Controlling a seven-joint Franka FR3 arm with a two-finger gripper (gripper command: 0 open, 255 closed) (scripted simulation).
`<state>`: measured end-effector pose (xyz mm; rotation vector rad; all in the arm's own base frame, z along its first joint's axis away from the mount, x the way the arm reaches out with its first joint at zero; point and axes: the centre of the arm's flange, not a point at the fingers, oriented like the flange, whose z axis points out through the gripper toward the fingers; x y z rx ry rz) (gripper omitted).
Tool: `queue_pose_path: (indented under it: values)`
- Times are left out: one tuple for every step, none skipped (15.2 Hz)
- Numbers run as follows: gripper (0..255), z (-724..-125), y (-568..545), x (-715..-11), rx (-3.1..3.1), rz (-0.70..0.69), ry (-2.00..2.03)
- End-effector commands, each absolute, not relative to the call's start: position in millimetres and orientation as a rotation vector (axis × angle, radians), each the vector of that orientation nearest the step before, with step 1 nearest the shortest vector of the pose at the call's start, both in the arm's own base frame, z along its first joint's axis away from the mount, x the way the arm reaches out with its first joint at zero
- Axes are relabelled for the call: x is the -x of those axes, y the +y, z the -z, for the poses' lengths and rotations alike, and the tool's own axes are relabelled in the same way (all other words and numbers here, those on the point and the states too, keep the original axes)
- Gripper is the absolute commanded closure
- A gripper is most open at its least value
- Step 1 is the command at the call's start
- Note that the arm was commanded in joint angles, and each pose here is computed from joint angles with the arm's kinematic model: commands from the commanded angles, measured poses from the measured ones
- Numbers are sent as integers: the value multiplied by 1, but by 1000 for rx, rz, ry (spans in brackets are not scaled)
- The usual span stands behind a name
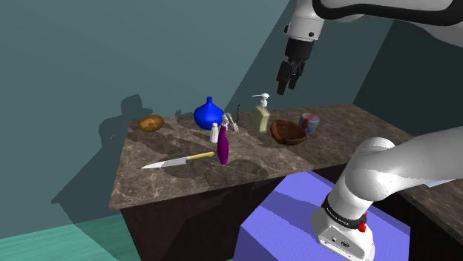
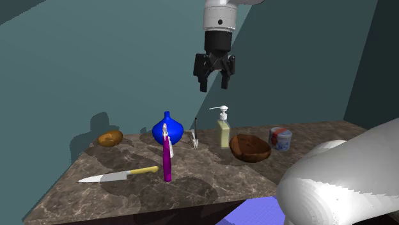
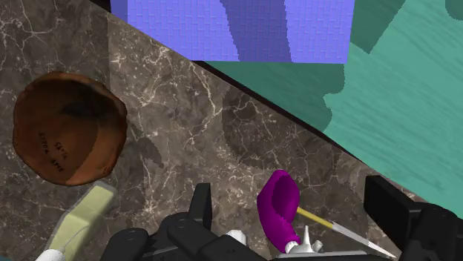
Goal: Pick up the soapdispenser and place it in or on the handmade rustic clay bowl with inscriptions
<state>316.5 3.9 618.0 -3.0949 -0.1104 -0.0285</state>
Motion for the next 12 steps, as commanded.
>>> queue_pose_path:
  values:
    - [0,-618,4,-316,3095,29,-110]
    - [0,-609,-4,-321,3099,36,-108]
    - [0,-600,-11,-326,3103,43,-105]
    - [0,-592,-18,-331,3107,50,-103]
    - [0,-583,-26,-336,3111,57,-100]
    - [0,-574,-34,-341,3115,64,-97]
    - [0,-565,-41,-346,3118,71,-95]
    - [0,-557,-49,-351,3122,78,-92]
    - [0,-548,-56,-356,3126,86,-90]
    - [0,-540,-64,-361,3130,93,-87]
    - [0,-531,-72,-366,3134,100,-84]
    - [0,-523,-80,-372,3137,107,-82]
